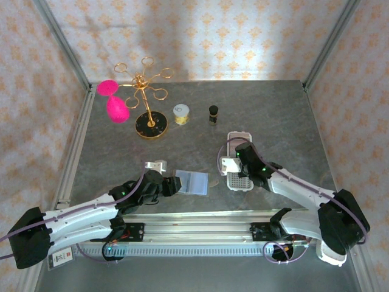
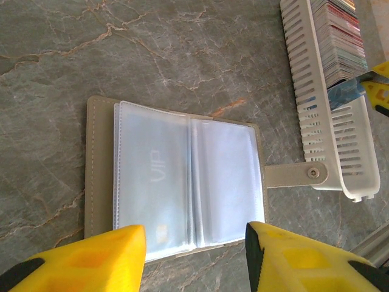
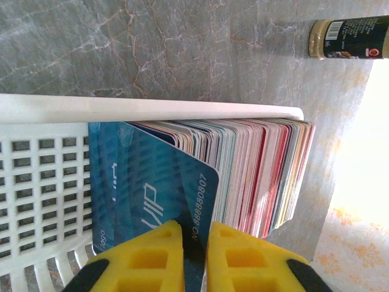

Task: Put the credit cards into the card holder

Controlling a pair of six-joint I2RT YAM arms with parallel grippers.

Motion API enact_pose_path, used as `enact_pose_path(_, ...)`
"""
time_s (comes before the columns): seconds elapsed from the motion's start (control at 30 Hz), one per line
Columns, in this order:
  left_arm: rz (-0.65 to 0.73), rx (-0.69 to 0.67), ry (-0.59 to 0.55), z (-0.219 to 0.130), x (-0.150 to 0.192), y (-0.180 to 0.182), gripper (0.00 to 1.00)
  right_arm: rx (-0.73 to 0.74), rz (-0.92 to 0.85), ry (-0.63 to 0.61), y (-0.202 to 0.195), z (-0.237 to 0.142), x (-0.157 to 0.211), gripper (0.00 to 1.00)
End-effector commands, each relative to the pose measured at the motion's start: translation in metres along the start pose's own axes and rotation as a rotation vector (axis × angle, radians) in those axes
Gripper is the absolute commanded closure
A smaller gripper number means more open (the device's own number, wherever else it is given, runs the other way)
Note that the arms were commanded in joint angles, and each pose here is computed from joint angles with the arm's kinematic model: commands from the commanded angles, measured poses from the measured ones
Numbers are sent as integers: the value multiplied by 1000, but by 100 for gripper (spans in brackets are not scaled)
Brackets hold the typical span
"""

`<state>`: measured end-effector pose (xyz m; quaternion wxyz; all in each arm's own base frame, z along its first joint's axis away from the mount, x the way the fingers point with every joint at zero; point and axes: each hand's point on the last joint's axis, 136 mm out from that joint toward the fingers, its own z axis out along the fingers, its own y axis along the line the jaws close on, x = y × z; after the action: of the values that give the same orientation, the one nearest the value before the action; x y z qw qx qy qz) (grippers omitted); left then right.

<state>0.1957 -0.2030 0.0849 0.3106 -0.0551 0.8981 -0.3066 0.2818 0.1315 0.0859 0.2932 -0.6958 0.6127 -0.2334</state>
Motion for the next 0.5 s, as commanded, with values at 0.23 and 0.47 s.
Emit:
enact_pose_path(0.23, 8, -10, -7, 0, -2, 0, 49, 10, 67, -2, -12, -17, 3, 95)
enact_pose_path(0.47, 25, -2, -2, -1, -4, -6, 44, -105, 107, -68, 12, -39, -4, 99)
